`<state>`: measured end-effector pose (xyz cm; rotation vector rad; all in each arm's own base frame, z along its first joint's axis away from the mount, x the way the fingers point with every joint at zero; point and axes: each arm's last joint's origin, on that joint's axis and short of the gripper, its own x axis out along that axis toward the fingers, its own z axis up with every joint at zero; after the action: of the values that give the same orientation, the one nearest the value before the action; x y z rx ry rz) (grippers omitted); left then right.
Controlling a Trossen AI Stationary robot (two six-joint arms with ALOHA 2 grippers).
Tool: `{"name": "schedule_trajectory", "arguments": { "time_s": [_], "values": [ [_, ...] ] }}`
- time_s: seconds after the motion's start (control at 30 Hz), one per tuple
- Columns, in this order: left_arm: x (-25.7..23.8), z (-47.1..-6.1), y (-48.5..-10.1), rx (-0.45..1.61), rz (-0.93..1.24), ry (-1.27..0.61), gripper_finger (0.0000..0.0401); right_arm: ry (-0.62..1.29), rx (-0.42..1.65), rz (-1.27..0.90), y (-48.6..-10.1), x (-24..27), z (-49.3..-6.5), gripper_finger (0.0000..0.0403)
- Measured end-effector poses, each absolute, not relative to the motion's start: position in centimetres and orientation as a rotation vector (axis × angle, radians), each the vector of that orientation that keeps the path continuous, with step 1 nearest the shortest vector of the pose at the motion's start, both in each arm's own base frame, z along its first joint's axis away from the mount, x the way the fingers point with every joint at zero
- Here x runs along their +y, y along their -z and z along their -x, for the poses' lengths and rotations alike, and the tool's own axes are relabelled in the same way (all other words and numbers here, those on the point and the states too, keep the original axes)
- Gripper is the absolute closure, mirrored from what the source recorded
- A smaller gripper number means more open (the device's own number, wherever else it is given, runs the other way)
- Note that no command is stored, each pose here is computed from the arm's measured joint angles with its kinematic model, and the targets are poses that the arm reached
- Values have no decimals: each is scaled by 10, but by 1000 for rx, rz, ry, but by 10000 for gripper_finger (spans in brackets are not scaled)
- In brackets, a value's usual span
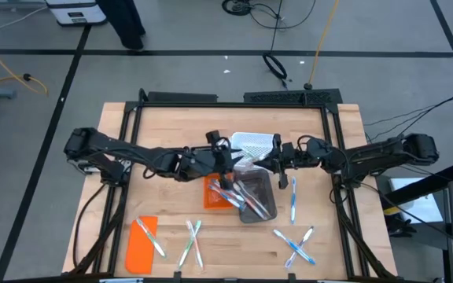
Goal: Pick & Place Toothbrushes
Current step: Put the orange toothbrush into the gray bin
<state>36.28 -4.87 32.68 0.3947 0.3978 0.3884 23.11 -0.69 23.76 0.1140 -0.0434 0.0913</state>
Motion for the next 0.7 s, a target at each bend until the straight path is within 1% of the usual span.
{"name": "schedule_trajectory", "arguments": {
  "time_s": [0.17, 0.37, 0.7],
  "values": [
    [-50, -357, -327, 442, -413, -405, 313, -91, 26, -184, -235, -6, -227, 394],
    [-48, -350, -327, 485, -423, -440, 313, -212, 98, -325, -231, -2, -226, 394],
    [-46, -346, -319, 576, -465, -458, 313, -199, 323, -478, -211, 2, -223, 394]
  ]
}}
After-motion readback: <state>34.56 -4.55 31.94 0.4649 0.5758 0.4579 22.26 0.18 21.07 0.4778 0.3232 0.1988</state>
